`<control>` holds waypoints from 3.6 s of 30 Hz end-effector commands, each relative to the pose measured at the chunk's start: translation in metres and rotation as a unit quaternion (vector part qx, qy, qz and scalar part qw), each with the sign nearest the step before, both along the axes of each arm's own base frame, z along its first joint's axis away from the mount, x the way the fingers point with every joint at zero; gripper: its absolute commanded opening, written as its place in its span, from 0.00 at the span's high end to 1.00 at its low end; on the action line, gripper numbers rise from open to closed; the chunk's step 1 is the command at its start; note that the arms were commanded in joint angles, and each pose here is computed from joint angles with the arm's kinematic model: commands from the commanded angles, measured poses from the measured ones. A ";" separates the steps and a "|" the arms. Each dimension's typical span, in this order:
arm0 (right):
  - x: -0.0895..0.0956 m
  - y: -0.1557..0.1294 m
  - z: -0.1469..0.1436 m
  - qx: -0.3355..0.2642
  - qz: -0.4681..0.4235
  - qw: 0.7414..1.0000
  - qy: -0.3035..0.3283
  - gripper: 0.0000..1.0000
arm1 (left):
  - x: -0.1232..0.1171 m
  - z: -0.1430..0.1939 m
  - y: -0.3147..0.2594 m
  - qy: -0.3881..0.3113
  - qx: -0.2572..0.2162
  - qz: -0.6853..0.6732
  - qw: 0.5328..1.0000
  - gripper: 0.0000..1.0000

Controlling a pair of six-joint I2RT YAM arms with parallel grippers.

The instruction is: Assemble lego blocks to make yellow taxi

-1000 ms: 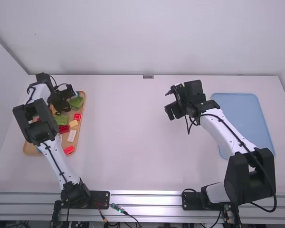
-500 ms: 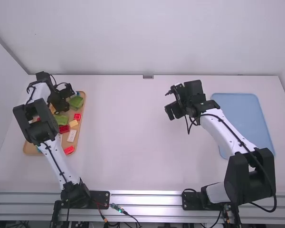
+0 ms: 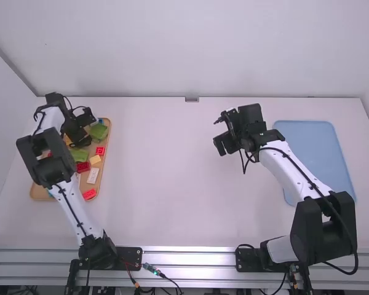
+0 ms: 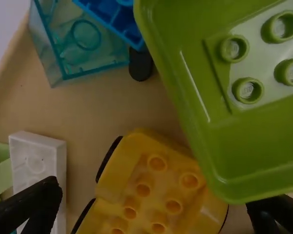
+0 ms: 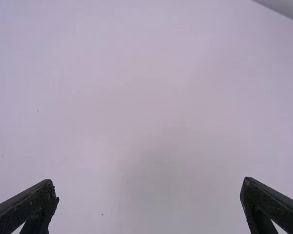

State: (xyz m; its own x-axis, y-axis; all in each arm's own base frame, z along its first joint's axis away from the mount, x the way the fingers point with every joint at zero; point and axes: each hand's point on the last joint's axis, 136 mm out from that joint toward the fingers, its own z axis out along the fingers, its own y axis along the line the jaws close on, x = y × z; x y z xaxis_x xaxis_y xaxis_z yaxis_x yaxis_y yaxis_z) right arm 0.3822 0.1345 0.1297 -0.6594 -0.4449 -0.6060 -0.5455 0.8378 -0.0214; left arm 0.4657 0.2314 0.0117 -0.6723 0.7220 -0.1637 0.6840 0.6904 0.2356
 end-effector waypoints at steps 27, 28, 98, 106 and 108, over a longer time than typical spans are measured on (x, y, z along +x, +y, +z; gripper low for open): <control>0.008 0.009 0.014 0.019 0.010 1.000 -0.016 0.01 | -0.005 -0.025 -0.014 -0.021 -0.061 -0.042 0.997 0.05; 0.008 0.009 0.014 0.019 0.010 1.000 -0.016 0.01 | -0.005 -0.025 -0.015 -0.022 -0.062 -0.042 0.997 0.07; 0.011 0.006 0.016 0.005 0.022 0.999 -0.030 0.01 | -0.002 0.090 -0.262 0.058 -0.166 -0.178 0.968 0.89; 0.017 -0.020 0.014 0.017 -0.025 0.999 -0.018 0.01 | -0.046 0.095 -0.354 -0.003 -0.138 -0.240 0.961 0.79; 0.017 -0.026 0.013 0.018 -0.035 0.999 -0.013 0.01 | -0.063 0.093 -0.370 -0.008 -0.140 -0.255 0.957 0.76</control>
